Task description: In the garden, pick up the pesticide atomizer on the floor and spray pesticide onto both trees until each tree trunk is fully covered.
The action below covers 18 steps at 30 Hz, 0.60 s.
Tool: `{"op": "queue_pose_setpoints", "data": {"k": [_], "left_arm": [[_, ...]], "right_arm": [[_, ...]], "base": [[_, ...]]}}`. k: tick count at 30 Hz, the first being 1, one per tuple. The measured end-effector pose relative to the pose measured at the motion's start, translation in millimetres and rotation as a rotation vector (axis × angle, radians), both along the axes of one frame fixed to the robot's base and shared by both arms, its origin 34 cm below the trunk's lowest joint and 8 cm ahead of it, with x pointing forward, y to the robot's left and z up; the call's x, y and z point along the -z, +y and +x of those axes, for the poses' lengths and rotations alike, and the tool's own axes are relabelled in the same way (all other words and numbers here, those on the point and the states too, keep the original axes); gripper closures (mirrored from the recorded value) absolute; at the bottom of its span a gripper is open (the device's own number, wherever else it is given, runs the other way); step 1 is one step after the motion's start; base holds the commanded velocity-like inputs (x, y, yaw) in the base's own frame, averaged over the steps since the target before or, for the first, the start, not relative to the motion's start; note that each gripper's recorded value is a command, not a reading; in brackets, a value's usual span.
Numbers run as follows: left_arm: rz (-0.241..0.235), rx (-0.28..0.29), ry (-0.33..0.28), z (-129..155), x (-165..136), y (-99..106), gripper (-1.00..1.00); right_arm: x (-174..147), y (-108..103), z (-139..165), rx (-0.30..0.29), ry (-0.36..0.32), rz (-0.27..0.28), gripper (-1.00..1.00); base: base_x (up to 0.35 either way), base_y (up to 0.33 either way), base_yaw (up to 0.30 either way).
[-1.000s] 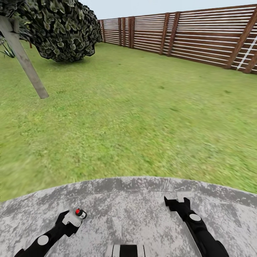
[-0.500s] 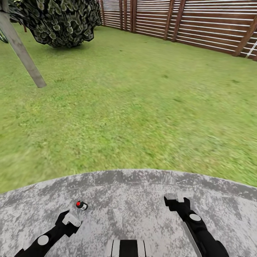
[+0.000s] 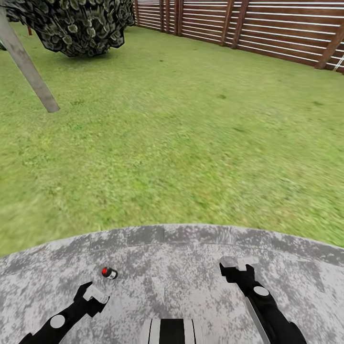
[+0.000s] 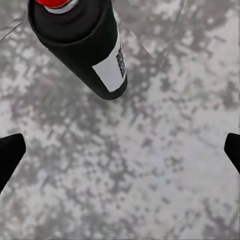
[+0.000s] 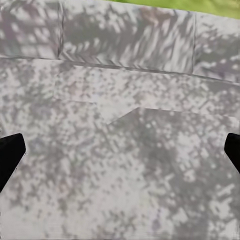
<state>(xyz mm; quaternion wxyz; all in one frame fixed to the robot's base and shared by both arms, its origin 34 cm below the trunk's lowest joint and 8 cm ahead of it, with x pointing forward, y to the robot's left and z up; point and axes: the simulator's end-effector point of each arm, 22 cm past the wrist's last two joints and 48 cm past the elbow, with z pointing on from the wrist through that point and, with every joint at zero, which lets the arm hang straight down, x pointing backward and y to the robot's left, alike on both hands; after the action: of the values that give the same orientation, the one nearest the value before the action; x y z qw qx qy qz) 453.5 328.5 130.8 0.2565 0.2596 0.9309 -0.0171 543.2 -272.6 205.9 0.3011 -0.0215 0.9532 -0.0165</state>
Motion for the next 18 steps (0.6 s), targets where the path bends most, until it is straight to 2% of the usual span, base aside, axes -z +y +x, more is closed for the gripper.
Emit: {"op": "queue_pose_setpoints", "data": {"k": [18], "left_arm": [[-0.002, -0.001, -0.001, 0.1, 0.3, -1.6, -1.00]], "right_arm": [[0.2, -0.2, -0.1, 0.000, 0.000, -0.001, -1.00]], "base": [[0.055, 0.014, 0.000]]}}
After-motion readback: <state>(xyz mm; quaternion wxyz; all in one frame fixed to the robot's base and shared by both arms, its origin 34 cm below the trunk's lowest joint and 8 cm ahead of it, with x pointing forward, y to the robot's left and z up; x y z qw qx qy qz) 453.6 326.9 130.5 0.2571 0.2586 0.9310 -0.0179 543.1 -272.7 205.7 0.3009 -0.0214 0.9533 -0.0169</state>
